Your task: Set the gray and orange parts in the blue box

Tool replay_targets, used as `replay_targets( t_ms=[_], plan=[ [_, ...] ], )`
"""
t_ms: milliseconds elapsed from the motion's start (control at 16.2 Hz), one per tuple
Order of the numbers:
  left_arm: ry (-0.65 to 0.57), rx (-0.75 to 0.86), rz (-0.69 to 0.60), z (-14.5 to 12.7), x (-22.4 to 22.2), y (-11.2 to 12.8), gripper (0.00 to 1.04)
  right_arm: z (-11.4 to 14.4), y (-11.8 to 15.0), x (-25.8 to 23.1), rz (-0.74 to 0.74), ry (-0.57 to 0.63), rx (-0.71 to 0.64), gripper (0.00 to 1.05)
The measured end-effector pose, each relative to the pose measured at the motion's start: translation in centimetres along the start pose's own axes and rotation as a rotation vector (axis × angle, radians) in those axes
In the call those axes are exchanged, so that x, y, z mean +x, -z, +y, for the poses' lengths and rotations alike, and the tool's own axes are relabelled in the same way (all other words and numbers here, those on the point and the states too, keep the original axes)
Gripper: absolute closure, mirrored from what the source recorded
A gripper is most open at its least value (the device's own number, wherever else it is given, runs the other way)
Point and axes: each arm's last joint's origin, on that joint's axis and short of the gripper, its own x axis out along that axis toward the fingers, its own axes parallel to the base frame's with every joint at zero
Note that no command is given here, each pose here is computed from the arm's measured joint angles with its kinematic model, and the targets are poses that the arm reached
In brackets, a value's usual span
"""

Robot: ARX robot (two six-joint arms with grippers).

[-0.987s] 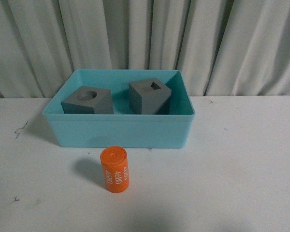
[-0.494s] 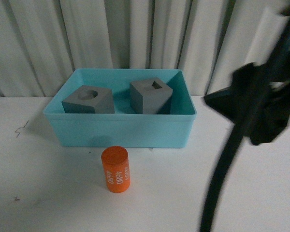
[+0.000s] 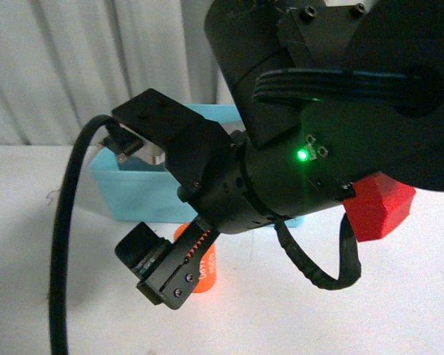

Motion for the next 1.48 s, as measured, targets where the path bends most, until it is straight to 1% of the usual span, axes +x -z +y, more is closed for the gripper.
replay_targets(
  t_ms=[370, 679, 1172, 1419, 1481],
  plan=[
    [0.000, 0.000, 0.000, 0.0, 0.0, 0.0, 0.07, -0.1, 0.6, 1.4, 0.020, 0.016, 0.022, 0.06],
    [0.000, 0.000, 0.000, 0.0, 0.0, 0.0, 0.07, 0.1, 1.8, 3.1, 0.044, 0.017, 0.068, 0.06],
    [0.000, 0.000, 0.000, 0.0, 0.0, 0.0, 0.07, -0.2, 2.7, 5.4, 0.070, 0.039, 0.134, 0.06],
    [0.000, 0.000, 0.000, 0.0, 0.0, 0.0, 0.07, -0.6, 2.2, 5.8, 0.056, 0.056, 0.152, 0.06],
    [0.000, 0.000, 0.000, 0.0, 0.0, 0.0, 0.07, -0.6, 2.2, 5.8, 0.061, 0.056, 0.156, 0.09]
  ],
)
